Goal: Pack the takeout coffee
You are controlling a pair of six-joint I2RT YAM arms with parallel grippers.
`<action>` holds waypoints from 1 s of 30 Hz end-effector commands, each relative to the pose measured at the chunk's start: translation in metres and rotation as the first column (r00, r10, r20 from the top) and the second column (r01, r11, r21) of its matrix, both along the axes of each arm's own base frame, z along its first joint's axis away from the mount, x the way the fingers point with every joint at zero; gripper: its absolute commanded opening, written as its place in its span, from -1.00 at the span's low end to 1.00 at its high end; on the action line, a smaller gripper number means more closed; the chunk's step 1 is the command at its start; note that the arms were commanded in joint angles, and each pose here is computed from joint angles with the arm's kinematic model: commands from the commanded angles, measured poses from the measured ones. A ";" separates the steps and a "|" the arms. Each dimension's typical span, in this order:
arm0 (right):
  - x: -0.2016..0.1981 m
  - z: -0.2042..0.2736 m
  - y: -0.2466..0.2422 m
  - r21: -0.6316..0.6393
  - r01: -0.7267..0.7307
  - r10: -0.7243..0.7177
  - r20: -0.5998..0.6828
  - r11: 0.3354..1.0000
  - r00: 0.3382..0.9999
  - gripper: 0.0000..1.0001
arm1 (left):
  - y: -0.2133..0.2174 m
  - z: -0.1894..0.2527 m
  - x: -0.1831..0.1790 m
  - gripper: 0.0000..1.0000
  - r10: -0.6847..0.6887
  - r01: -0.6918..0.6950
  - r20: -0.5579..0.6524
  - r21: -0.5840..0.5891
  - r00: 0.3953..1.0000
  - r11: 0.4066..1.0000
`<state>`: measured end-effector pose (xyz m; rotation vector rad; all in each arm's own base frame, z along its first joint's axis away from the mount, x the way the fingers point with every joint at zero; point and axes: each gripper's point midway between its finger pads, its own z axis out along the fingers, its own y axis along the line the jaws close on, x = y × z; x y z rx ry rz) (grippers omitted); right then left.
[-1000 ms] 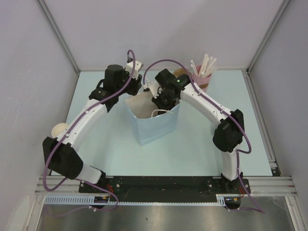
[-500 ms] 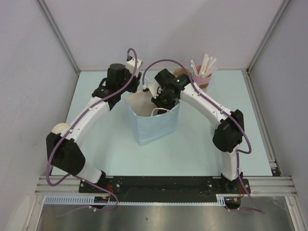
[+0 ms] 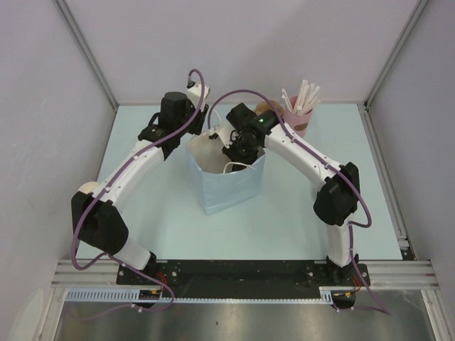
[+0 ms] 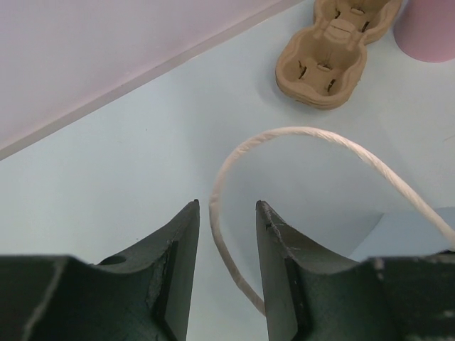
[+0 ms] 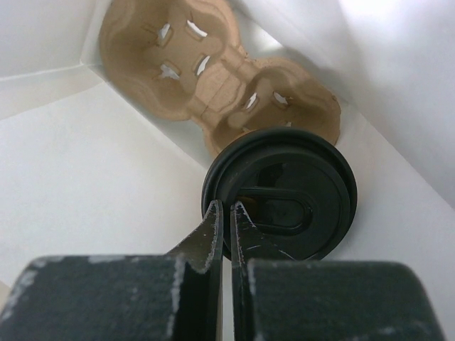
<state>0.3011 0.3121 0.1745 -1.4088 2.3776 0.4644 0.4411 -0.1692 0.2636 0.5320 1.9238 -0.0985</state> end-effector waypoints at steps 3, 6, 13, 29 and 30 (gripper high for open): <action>-0.003 -0.013 -0.013 -0.066 0.010 -0.012 -0.035 0.998 0.999 -1.00 | 0.010 0.003 -0.006 -0.15 0.044 -0.044 -0.021 0.017 0.999 0.999; 0.002 -0.017 -0.020 -0.085 0.031 -0.034 -0.038 0.996 0.999 -1.00 | 0.011 0.012 -0.009 -0.15 0.042 -0.042 0.004 0.006 0.999 0.999; -0.001 -0.035 -0.026 -0.126 0.017 -0.028 -0.087 0.992 0.996 -1.00 | 0.012 0.017 -0.011 -0.15 0.042 -0.042 0.020 -0.001 0.999 0.999; -0.010 -0.070 -0.030 -0.187 -0.002 -0.028 -0.155 0.982 0.987 -1.00 | 0.014 0.023 -0.016 -0.16 0.038 -0.037 0.046 -0.006 0.998 0.999; -0.010 -0.072 -0.030 -0.189 -0.002 -0.028 -0.157 0.982 0.987 -1.00 | 0.014 0.024 -0.016 -0.16 0.038 -0.037 0.047 -0.007 0.998 0.999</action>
